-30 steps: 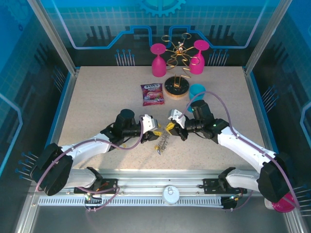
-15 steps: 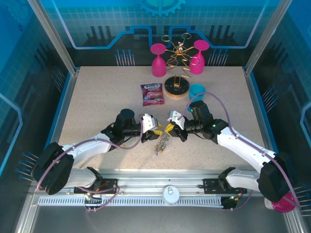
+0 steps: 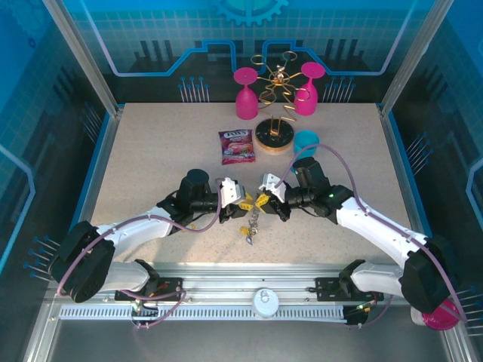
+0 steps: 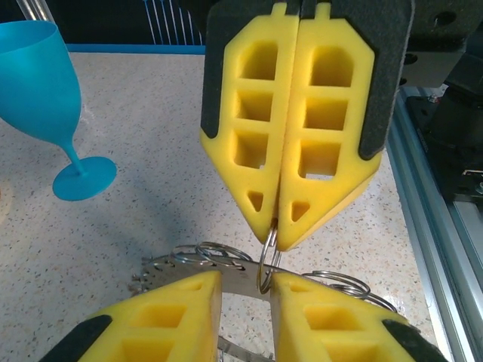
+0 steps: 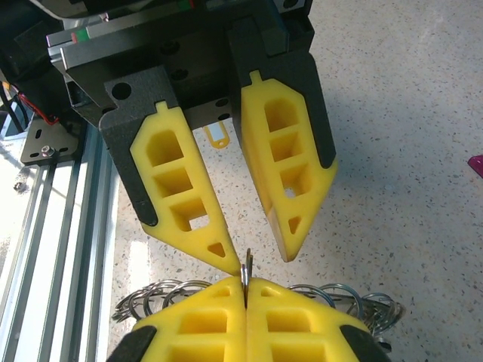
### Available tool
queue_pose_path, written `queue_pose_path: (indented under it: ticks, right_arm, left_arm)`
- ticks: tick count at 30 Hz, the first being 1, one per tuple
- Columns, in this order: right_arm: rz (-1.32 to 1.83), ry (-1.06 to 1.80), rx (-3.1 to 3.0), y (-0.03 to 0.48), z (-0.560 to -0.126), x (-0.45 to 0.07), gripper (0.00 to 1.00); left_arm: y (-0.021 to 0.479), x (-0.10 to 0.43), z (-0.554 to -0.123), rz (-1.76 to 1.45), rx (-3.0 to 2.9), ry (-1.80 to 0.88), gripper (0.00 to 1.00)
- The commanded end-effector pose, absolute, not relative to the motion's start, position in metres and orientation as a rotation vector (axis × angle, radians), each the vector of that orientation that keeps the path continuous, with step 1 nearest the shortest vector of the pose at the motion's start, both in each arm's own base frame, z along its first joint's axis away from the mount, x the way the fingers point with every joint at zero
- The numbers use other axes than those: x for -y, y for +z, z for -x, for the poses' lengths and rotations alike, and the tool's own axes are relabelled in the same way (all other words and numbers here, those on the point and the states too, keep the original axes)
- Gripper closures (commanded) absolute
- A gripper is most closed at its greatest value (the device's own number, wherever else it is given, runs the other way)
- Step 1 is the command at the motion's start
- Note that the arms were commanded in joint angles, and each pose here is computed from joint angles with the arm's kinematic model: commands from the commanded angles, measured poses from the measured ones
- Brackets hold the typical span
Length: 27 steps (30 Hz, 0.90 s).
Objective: Put the keys on the keyring
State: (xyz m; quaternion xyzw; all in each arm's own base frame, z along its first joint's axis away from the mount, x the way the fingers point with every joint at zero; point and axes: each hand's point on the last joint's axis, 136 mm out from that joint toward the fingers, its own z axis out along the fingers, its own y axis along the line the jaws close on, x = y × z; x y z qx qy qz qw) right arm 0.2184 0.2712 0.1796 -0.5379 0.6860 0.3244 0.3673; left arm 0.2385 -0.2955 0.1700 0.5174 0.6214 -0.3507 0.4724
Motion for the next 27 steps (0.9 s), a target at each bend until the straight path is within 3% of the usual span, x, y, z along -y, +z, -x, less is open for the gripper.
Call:
queue_pose_path:
  ticks: [1, 9, 13, 15, 16, 17, 18, 20, 27]
  right_arm:
    - [1.421, 0.875, -1.684, 0.19, -0.213, -0.282, 1.0]
    - [1.417, 0.895, -1.664, 0.192, -0.213, -0.286, 1.0]
    - [1.416, 0.888, -1.669, 0.191, -0.213, -0.285, 1.0]
    - [1.414, 0.856, -1.682, 0.189, -0.215, -0.282, 1.0]
    - [1.403, 0.814, -1.7, 0.188, -0.219, -0.279, 0.96]
    - [1.397, 0.766, -1.718, 0.185, -0.223, -0.275, 0.79]
    - [1.396, 0.718, -1.733, 0.183, -0.226, -0.271, 0.68]
    - [1.413, 0.622, -1.758, 0.179, -0.228, -0.263, 0.57]
    - [1.559, 0.479, -1.649, 0.169, -0.219, -0.257, 0.58]
  left_arm:
    - [0.176, 0.299, -0.236, -1.272, -1.492, -0.91, 0.76]
    - [0.172, 0.3, -0.234, -1.272, -1.503, -0.925, 0.83]
    - [0.171, 0.299, -0.235, -1.276, -1.507, -0.921, 0.99]
    - [0.172, 0.298, -0.236, -1.278, -1.507, -0.898, 1.0]
    - [0.172, 0.297, -0.238, -1.275, -1.506, -0.872, 1.0]
    - [0.172, 0.295, -0.241, -1.277, -1.508, -0.842, 1.0]
    - [0.173, 0.293, -0.242, -1.285, -1.506, -0.813, 1.0]
    - [0.173, 0.289, -0.245, -1.315, -1.522, -0.738, 1.0]
    - [0.169, 0.282, -0.24, -1.538, -1.551, -0.524, 1.0]
